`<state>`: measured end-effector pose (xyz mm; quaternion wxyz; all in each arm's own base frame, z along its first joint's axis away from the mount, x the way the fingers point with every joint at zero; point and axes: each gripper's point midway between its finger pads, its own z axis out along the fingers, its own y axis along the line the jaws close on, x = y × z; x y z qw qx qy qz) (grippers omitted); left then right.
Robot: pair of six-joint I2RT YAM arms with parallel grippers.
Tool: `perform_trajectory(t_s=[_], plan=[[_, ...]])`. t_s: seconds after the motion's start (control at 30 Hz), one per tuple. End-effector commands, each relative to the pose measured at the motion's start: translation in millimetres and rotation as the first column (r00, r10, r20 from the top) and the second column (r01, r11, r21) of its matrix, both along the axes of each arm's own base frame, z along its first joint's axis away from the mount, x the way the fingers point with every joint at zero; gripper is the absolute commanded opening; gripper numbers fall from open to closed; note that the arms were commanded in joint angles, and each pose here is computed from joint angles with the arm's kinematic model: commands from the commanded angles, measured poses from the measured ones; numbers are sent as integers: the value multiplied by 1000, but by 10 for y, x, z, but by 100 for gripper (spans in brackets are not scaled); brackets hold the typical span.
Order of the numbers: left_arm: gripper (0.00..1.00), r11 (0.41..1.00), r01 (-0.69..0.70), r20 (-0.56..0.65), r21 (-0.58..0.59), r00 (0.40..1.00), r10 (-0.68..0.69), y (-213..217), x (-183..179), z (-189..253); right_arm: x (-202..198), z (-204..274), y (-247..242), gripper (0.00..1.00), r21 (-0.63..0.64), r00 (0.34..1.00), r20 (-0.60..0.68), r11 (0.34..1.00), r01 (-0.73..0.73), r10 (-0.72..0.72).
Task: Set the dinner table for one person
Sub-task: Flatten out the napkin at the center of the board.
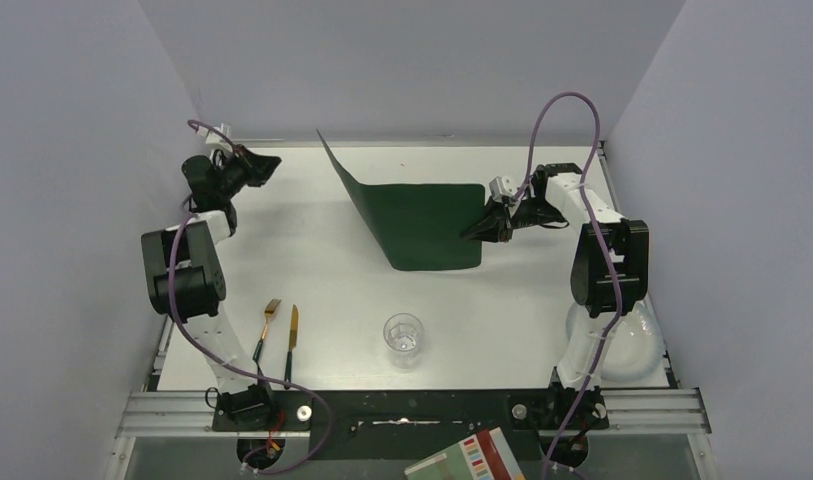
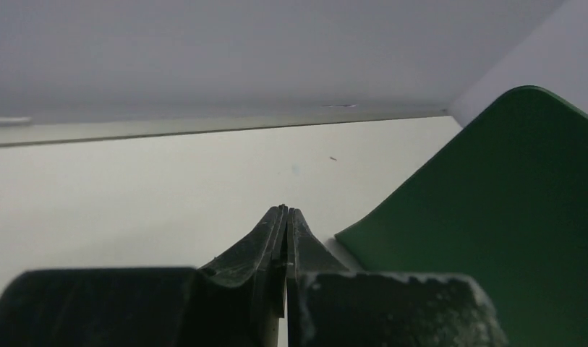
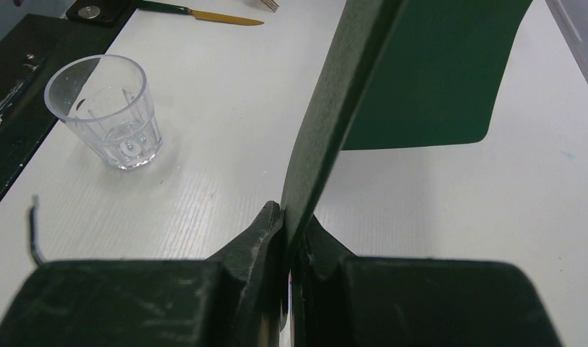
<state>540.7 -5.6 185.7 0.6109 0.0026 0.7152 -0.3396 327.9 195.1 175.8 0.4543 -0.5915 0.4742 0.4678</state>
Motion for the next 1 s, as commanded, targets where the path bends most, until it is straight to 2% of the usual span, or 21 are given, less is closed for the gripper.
perform_trajectory(t_s=[0.0, 0.13, 0.23, 0.4, 0.5, 0.53, 0.6, 0.7, 0.97], plan=[[3, 912, 402, 210, -79, 901, -379, -466, -216, 402, -86, 357, 68, 0, 75, 998, 57, 997, 5, -10], [6, 845, 522, 214, -116, 844, -492, -687, -167, 316, -71, 320, 71, 0, 69, 999, 48, 998, 3, -7], [6, 804, 589, 204, -81, 799, -565, -907, -147, 247, -57, 291, 82, 0, 62, 999, 44, 998, -1, -1], [16, 746, 666, 196, -23, 734, -650, -1212, -96, 148, -46, 239, 99, 0, 53, 999, 31, 999, -8, 6], [24, 701, 713, 205, -1, 686, -698, -1320, -116, 130, -43, 221, 105, 0, 50, 1000, 26, 999, -10, 9], [31, 678, 735, 214, 16, 660, -720, -1366, -156, 134, -43, 220, 103, 0, 48, 1000, 26, 999, -10, 9], [39, 637, 770, 219, 39, 615, -757, -1422, -244, 108, -40, 211, 104, 0, 45, 1000, 26, 999, -12, 10], [47, 587, 808, 179, 53, 570, -802, -1476, -323, -8, -31, 191, 102, 0, 40, 1000, 21, 999, -12, 11], [52, 528, 832, 122, 171, 514, -849, -1474, -517, -220, 12, 219, 76, 0, 32, 1000, 12, 999, -2, 2]])
